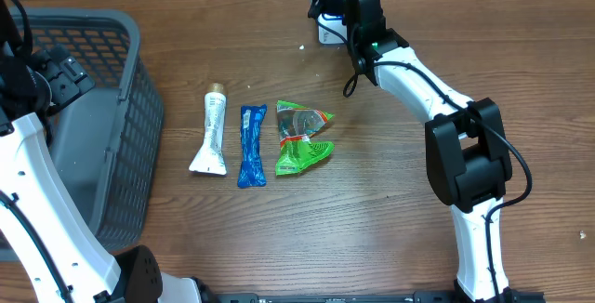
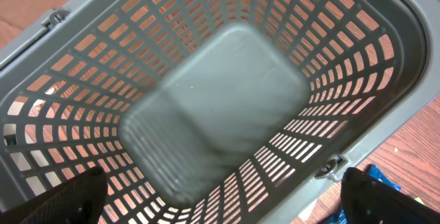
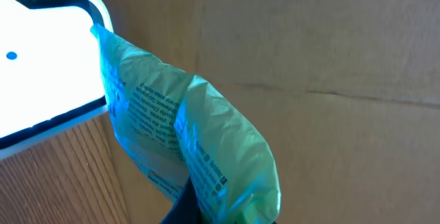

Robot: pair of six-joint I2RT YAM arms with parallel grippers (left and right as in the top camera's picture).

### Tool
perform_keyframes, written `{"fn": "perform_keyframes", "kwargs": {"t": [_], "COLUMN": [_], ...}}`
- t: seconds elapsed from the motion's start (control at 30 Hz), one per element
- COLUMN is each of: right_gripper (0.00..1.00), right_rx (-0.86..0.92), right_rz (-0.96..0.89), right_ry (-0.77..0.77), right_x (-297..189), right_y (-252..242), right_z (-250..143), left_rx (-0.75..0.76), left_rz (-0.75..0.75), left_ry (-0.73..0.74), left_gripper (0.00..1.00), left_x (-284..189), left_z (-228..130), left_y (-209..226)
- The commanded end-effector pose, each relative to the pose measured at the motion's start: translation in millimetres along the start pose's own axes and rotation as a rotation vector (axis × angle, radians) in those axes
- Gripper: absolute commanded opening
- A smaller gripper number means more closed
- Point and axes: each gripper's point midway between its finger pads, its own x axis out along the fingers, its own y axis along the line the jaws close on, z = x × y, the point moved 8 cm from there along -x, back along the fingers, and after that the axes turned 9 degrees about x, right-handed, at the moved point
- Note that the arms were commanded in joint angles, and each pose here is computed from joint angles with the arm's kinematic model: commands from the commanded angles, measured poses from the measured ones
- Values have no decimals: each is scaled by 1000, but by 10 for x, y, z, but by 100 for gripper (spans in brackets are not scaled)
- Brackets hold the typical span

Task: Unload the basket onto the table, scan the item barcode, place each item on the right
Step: 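Move the wipes pack to the right and release it on the table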

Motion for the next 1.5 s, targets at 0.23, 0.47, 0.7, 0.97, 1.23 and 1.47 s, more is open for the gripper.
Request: {"fn": "perform_keyframes", "kwargs": {"t": [0.23,0.47,0.7,0.97,1.23,1.47], "right_gripper": [4,4,4,4,4,4], "right_rx": [105,299,776,1438,2108,2368], "right_rz": [24,379,876,881,549,390], "right_ry": [-23,-125,-263,99,694,1000], "right_x": [-112,-1137,-2526,-2981,-2516,-2154], "right_y": [-41,-531,-1055,-1406,-1107,-285], "right_z": [144,220,-103,-904,-2218,-3121], "left_rx": [5,5,5,5,5,5], "left_rz": [16,16,16,16,16,16], "left_ry": [7,7,7,7,7,7], "left_gripper": [100,100,100,100,100,100], "left_x": [28,28,28,28,28,28], "left_z": [6,6,6,6,6,6], "left_y": [11,10,11,11,10,11]}}
